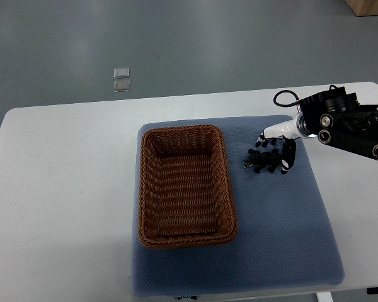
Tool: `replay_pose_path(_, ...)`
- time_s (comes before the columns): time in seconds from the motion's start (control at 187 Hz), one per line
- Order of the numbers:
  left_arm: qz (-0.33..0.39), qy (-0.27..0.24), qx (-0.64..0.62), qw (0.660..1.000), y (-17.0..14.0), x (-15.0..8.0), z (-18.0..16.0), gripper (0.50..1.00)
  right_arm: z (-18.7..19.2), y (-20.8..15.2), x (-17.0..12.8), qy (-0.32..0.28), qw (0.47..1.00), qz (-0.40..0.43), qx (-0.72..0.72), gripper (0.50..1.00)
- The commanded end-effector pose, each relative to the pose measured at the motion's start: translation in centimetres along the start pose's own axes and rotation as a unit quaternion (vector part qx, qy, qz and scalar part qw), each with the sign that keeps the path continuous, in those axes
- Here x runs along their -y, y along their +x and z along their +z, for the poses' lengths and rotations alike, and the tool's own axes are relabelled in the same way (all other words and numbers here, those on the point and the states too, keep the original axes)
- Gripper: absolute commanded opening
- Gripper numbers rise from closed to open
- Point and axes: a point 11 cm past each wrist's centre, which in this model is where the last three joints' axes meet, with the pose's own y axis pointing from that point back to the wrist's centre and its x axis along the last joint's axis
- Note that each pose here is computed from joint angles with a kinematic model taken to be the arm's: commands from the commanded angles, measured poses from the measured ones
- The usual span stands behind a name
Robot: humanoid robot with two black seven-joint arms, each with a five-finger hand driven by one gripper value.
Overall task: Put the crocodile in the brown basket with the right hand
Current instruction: 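Close the right hand fingers around the green toy crocodile, then lift the crocodile with the right hand and carry it over the basket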
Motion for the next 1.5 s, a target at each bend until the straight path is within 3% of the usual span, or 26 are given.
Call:
replay_pose_path(0.0,0.0,0.0,-0.001,1.0,0.0,0.0,0.0,1.0,-0.1,-0.1,0.2,0.002,1.0,0.001,-0.001,0.907)
replay_pose_path(0.209,0.0,0.002,0.001,1.0,0.0,0.0,-0.2,1.0,0.0,-0.5,0.7,0.0,1.0,0.005,0.001,0.858)
replay_pose_path(0.3,0.0,0.002,0.001,1.0,0.0,0.0,-0.2,1.0,0.0,-0.6,0.8,0.0,1.0,0.003,0.002,0.813)
replay_pose_path(0.342,0.0,0.002,0.001,1.0,0.0,0.0,-0.2,1.0,0.0,-0.5,0.7,0.0,1.0,0.005,0.002,0.778)
replay_pose_path(0.391,0.001,0.002,0.001,1.0,0.0,0.0,-0.2,1.0,-0.1,-0.5,0.8,0.002,1.0,0.005,0.001,0.691)
replay_pose_path(0.449,0.001,0.002,0.0,1.0,0.0,0.0,-0.2,1.0,-0.2,-0.5,0.8,0.002,1.0,0.007,0.001,0.65)
replay_pose_path(0.487,0.001,0.002,0.0,1.0,0.0,0.0,-0.2,1.0,-0.2,-0.5,0.8,0.004,1.0,0.007,0.001,0.591)
replay_pose_path(0.621,0.0,0.002,0.001,1.0,0.0,0.0,-0.2,1.0,-0.3,0.0,0.6,0.004,1.0,0.012,-0.003,0.5)
replay_pose_path(1.065,-0.001,0.002,0.001,1.0,0.0,0.0,-0.2,1.0,0.6,3.2,-2.6,0.004,0.999,0.036,-0.008,0.5)
replay_pose_path(1.263,-0.003,0.002,0.002,1.0,-0.1,0.0,-0.2,1.0,1.6,6.4,-6.3,-0.001,0.998,0.06,-0.016,0.5)
replay_pose_path(1.493,-0.011,0.002,0.005,1.0,-0.5,0.0,-0.2,1.0,0.0,10.1,-12.1,0.029,0.995,0.091,-0.029,0.5)
